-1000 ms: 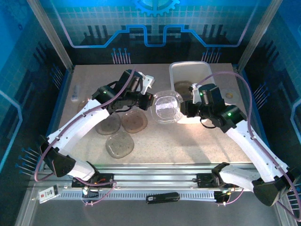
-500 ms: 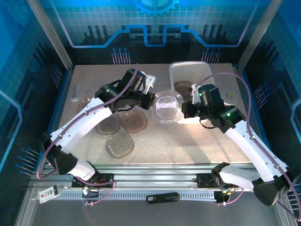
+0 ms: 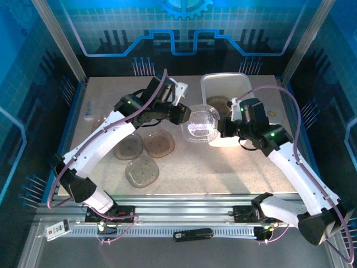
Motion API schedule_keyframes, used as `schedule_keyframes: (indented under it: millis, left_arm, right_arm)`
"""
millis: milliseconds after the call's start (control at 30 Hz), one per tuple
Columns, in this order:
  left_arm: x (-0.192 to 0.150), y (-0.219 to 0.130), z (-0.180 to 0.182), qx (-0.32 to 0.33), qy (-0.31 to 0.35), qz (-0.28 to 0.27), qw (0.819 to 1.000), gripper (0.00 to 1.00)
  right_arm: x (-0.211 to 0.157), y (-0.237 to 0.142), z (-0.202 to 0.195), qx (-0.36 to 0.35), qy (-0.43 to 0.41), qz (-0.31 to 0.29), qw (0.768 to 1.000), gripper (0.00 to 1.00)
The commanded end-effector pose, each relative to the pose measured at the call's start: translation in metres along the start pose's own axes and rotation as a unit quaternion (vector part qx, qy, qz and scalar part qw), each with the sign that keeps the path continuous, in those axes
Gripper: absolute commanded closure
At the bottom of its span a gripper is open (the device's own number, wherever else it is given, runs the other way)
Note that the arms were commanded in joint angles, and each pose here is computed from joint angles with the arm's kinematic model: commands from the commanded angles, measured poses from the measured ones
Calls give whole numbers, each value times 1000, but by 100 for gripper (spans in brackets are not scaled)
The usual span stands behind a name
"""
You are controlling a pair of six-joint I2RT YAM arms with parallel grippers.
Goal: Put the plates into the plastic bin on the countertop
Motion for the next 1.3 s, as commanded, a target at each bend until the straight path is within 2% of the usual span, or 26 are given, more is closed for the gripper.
schedule_keyframes:
  millis: [0, 67, 167, 467, 633, 800, 967, 1267]
  left_arm:
    - [9, -1, 2, 7, 7, -4, 1000, 53]
    - [15, -4, 7, 17, 3, -15, 1000, 46]
    - [22, -9, 17, 31, -9, -33, 999, 42]
    - [24, -1, 63, 62, -74, -38, 995, 40]
    - [23, 12, 79, 57, -79, -35, 995, 40]
    - [22, 30, 98, 47, -96, -29, 994, 40]
    - [27, 51, 111, 22, -91, -47, 994, 39]
    - [34, 84, 142, 17, -108, -28, 994, 39]
  right_arm:
    - [15, -5, 0, 15, 9, -20, 1000, 100]
    - [21, -5, -5, 10, 16, -22, 1000, 100]
    - [32, -3, -14, 0, 27, -25, 999, 100]
    - [81, -3, -48, -32, 52, -36, 997, 100]
    - [110, 1, -64, -62, 46, -40, 996, 100]
    - [129, 13, -79, -103, 33, -17, 994, 100]
    - [138, 33, -92, -126, 32, 5, 991, 100]
    - [151, 75, -118, -177, 34, 52, 982, 100]
Point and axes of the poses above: each hand's point on the last joint's axis, 136 mm out from that joint toward the fingers, its own y axis out along the fingers, its own z axis along the line the jaws close on, x = y × z, the point moved 8 cm from there along -y, back along the fingers, and after that the axes turned 9 degrees about y, right-handed, at the moved point
